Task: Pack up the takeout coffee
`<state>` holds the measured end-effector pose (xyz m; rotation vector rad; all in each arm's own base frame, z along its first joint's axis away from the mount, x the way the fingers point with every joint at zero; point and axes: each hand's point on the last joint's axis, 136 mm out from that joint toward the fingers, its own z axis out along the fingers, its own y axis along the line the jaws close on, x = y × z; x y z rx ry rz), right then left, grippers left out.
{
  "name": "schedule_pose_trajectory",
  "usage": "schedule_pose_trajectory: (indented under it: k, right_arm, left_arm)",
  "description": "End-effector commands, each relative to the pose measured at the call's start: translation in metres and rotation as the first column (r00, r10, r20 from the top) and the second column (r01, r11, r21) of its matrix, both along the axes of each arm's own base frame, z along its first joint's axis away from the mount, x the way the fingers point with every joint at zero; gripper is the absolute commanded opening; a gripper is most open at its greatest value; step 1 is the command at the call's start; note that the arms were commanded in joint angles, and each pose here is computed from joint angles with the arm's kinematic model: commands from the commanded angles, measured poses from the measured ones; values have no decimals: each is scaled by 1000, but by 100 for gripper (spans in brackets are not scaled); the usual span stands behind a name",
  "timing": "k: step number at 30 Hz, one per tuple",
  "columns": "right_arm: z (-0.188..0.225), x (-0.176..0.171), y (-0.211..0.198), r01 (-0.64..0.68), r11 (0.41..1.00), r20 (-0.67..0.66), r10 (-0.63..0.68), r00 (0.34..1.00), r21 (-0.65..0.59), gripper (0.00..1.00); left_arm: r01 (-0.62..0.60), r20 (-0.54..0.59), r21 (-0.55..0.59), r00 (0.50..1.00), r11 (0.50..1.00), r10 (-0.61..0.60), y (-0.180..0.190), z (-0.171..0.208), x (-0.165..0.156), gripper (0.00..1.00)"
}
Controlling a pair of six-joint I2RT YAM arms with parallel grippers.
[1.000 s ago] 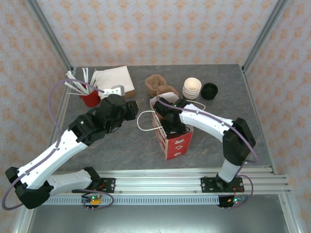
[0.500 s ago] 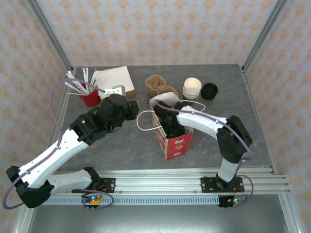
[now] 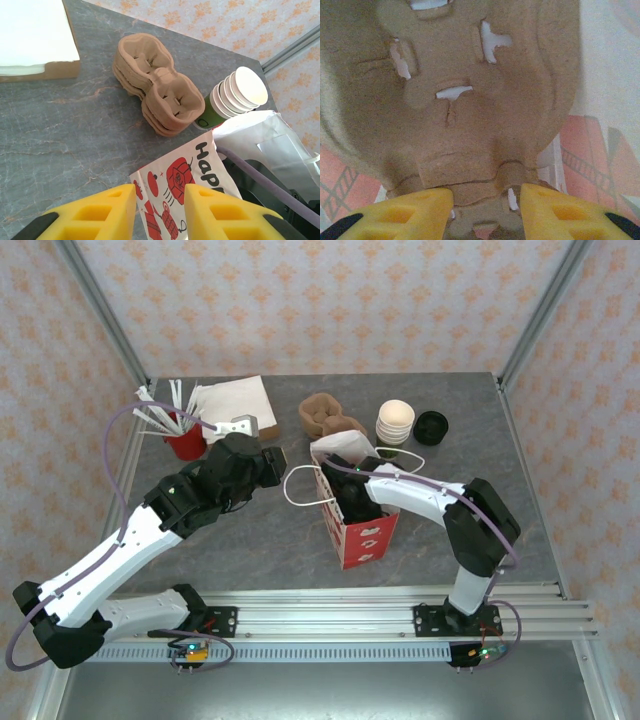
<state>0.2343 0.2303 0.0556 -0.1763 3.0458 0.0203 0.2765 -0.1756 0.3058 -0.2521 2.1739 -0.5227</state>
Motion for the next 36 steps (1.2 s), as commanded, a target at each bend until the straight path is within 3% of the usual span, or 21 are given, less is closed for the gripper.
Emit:
schedule_pose_trajectory:
  k: [1,8,18,36]
  right_arm:
    - [-29,-6,-13,-18,997,-40,15,999,-69,46]
    - [-8,1,-9,-29,998,-7,28,1000,-55,50]
    - [37,14,-4,-41,998,62,43,997,-40,69]
    - [93,27,-11,-50,998,172,58,983,-49,75]
  left_arm:
    - [-4,-2,11,1000,1000,4,3,4,-3,33]
    - [-9,0,17,1000,1000,9,4,4,-3,33]
    - [-8,-2,25,1000,1000,8,5,3,-3,33]
    - [-13,-1,37,1000,999,13,5,0,-1,34]
